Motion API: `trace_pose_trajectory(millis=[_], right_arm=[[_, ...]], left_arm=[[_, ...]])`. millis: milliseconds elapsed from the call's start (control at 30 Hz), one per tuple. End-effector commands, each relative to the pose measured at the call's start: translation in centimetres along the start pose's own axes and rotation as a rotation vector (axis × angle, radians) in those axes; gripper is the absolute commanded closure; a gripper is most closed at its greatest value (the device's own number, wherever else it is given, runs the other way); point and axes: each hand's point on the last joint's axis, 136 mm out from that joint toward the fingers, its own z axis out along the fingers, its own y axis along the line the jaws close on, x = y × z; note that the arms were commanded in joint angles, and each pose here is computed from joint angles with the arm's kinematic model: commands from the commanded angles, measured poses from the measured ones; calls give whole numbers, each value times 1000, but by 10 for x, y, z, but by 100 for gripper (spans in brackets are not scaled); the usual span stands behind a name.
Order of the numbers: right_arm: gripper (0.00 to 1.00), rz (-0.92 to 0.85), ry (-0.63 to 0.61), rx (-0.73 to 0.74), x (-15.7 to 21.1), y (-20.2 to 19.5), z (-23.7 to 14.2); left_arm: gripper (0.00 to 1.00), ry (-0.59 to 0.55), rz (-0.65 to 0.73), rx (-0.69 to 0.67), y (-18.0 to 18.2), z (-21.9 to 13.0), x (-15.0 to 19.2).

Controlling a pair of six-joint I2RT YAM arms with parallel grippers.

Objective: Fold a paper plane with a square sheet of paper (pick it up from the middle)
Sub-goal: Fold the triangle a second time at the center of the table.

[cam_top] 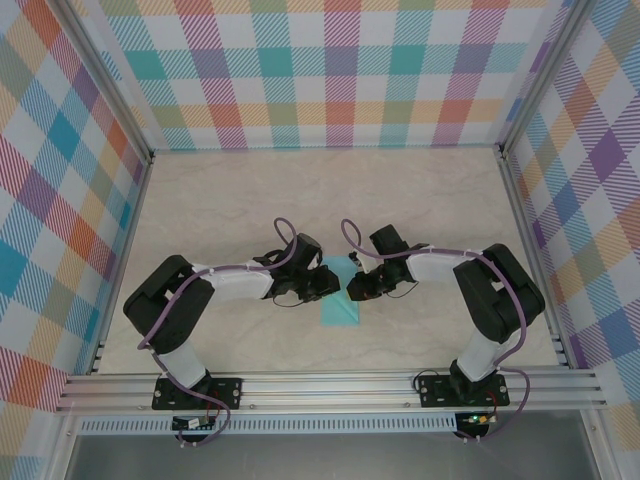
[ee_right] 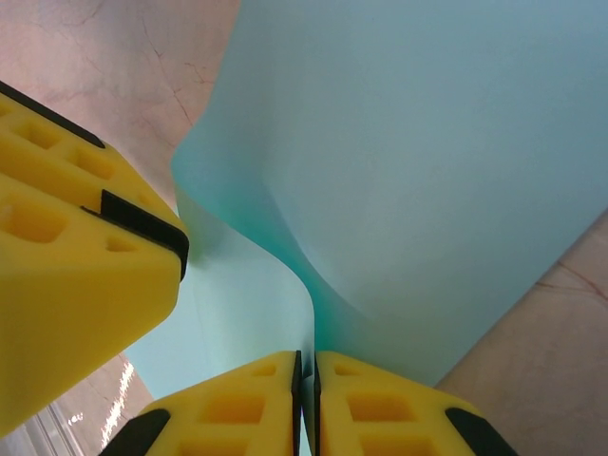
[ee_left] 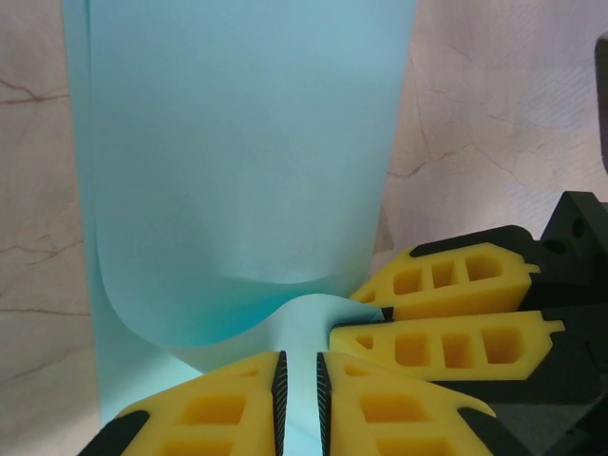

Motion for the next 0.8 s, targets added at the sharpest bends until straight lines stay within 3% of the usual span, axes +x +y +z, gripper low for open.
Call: trace_pose_trajectory(millis=[0,533,767], right_arm=[[87,-13,-3,-3,-7,0,-1],[87,-8,2,2,-6,-1,0],[86,0,8,13,-7,-4,2]], left_arm=[[81,16,15,29,-10,5,5],[81,28,1,20,-1,17,6],[82,33,-19,-41,19,21,11]])
